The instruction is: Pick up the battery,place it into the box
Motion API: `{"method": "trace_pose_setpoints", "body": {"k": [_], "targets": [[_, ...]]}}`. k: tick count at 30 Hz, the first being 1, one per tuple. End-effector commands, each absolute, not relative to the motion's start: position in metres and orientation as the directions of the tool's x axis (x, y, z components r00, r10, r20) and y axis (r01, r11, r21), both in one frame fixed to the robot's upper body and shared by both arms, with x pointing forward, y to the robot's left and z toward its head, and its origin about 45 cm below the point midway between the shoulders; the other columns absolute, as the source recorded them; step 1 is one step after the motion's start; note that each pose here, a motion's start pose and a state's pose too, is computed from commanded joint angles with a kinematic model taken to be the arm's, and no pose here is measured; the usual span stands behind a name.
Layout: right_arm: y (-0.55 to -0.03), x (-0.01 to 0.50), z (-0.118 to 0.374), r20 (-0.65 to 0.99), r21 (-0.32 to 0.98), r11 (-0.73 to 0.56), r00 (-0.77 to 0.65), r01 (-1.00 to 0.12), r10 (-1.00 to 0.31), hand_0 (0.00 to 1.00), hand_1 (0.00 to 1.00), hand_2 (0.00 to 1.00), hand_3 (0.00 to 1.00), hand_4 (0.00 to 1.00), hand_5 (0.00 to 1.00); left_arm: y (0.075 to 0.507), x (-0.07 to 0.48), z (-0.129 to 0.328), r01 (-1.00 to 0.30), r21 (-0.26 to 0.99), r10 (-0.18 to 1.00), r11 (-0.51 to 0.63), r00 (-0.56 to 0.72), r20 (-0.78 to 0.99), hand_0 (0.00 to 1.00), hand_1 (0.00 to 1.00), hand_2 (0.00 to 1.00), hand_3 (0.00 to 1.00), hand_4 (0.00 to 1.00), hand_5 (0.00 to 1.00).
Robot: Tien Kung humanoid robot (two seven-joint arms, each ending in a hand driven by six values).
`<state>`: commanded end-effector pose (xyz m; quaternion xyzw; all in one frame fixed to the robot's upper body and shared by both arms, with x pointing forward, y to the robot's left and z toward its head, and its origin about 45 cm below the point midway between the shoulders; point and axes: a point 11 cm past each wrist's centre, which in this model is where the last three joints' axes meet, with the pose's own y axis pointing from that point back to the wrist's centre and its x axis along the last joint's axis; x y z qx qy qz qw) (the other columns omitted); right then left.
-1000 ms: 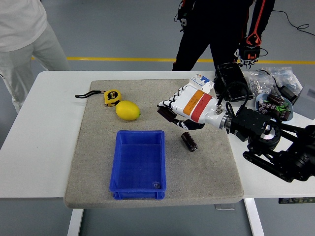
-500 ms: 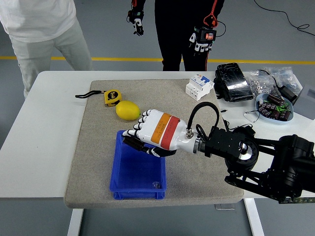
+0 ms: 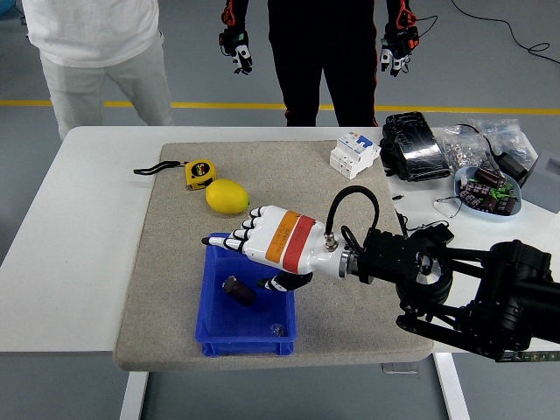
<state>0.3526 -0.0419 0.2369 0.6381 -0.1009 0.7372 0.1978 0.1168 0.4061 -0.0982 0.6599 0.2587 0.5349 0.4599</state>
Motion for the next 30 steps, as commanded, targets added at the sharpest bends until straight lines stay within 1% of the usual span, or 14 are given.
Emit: {"method": "trace_pose_setpoints", "body": {"k": [5,6,9,11,12,17,18,23,24,30], "targets": [[-0.047,0.358,0.240,0.982,0.093,-0.890,-0.108,-0.446,0.157,0.613,0.637,0.805,0.998,0.833,0.284,0.405,0.116,-0.099,-0.149,0.885,0.834,-0.442,0.295,0.466,0.557,0.562,0.620,0.584,0.633,0.599],[-0.049,0.361,0.242,0.982,0.092,-0.885,-0.108,-0.457,0.157,0.614,0.639,0.794,0.998,0.819,0.291,0.405,0.116,-0.099,-0.149,0.885,0.834,-0.441,0.295,0.466,0.561,0.562,0.620,0.583,0.633,0.599],[-0.057,0.368,0.245,0.981,0.095,-0.868,-0.103,-0.487,0.165,0.614,0.639,0.794,0.998,0.819,0.291,0.405,0.116,-0.099,-0.148,0.885,0.835,-0.441,0.295,0.465,0.561,0.562,0.620,0.583,0.633,0.599],[-0.071,0.379,0.243,0.973,0.131,-0.835,-0.090,-0.535,0.210,0.614,0.639,0.794,0.998,0.819,0.291,0.406,0.116,-0.099,-0.149,0.885,0.834,-0.442,0.294,0.466,0.561,0.562,0.620,0.583,0.633,0.599],[-0.076,0.383,0.242,0.970,0.148,-0.821,-0.082,-0.551,0.229,0.606,0.636,0.783,0.998,0.860,0.310,0.406,0.116,-0.099,-0.149,0.884,0.834,-0.443,0.293,0.467,0.560,0.561,0.620,0.583,0.633,0.598],[-0.106,0.401,0.231,0.951,0.228,-0.750,-0.025,-0.622,0.309,0.606,0.636,0.783,0.998,0.860,0.310,0.407,0.113,-0.099,-0.144,0.885,0.835,-0.443,0.294,0.465,0.560,0.561,0.620,0.583,0.633,0.598],[-0.112,0.404,0.228,0.947,0.243,-0.737,-0.010,-0.631,0.321,0.609,0.637,0.786,0.986,0.906,0.343,0.407,0.113,-0.099,-0.144,0.886,0.835,-0.442,0.296,0.464,0.560,0.561,0.621,0.584,0.633,0.598],[-0.126,0.409,0.209,0.926,0.318,-0.698,0.053,-0.642,0.373,0.609,0.637,0.786,0.986,0.906,0.343,0.406,0.113,-0.099,-0.142,0.887,0.835,-0.441,0.298,0.463,0.560,0.561,0.621,0.584,0.633,0.598],[-0.128,0.409,0.206,0.924,0.328,-0.694,0.064,-0.642,0.377,0.616,0.640,0.793,0.973,0.933,0.362,0.406,0.112,-0.099,-0.141,0.887,0.835,-0.440,0.298,0.462,0.559,0.567,0.623,0.584,0.634,0.599],[-0.137,0.414,0.192,0.912,0.368,-0.661,0.115,-0.654,0.394,0.616,0.639,0.792,0.962,0.933,0.361,0.406,0.111,-0.100,-0.137,0.888,0.836,-0.439,0.299,0.460,0.559,0.566,0.623,0.582,0.633,0.598]]}}
